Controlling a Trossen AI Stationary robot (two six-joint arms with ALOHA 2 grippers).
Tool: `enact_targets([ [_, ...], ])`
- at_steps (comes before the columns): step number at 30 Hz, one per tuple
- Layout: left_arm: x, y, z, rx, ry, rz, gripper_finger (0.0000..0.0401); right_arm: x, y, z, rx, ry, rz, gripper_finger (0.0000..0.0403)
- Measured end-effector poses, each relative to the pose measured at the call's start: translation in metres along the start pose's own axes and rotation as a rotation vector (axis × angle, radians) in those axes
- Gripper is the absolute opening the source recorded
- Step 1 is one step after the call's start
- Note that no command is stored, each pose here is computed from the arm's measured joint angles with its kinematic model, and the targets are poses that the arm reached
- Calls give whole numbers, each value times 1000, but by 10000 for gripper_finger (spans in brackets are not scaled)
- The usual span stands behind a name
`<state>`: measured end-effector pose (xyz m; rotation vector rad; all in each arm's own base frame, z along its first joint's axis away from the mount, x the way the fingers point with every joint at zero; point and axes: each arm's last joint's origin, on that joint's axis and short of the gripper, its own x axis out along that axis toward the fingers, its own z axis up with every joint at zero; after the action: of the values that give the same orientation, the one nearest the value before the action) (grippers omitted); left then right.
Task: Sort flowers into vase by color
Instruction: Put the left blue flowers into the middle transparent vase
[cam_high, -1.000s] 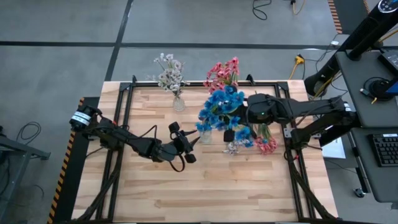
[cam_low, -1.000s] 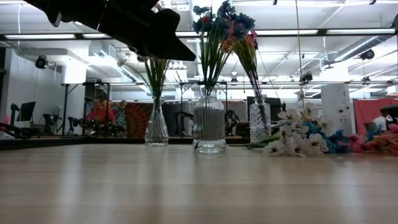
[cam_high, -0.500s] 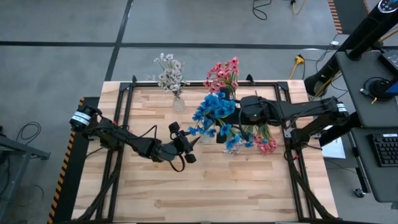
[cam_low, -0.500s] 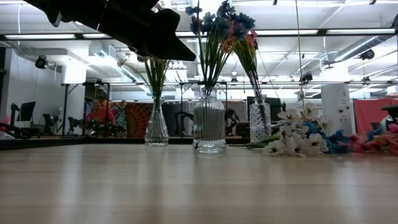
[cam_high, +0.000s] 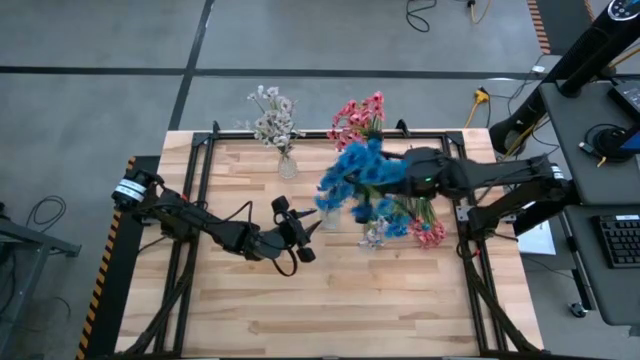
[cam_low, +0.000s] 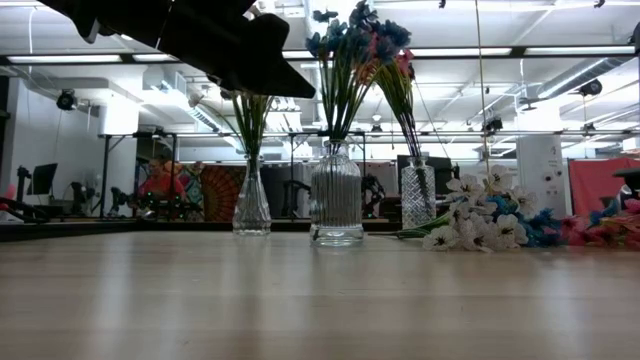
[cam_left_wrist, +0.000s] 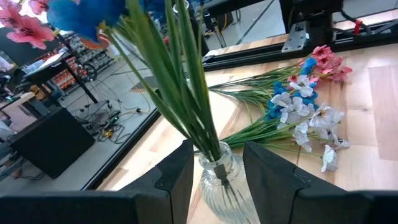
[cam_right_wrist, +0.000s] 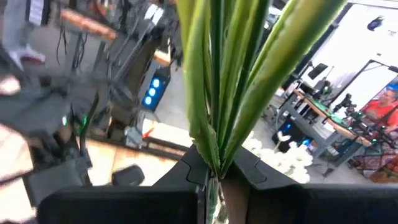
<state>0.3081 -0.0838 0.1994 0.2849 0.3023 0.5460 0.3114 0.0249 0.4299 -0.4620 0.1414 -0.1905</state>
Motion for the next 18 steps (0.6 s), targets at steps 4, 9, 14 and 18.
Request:
enact_targets([
  [4,0,-2,0,0,-7,-75,124,-10,-5,5,22,-18,6,18],
  [9,0,-4,1,-2,-15,-143,124,-13,-4,2,53,30,55,18],
  [14,0,-4,4,-2,-44,-139,124,-5,2,-10,43,64,61,18],
  [18,0,-4,4,1,-47,-139,124,4,7,-14,40,72,65,18],
])
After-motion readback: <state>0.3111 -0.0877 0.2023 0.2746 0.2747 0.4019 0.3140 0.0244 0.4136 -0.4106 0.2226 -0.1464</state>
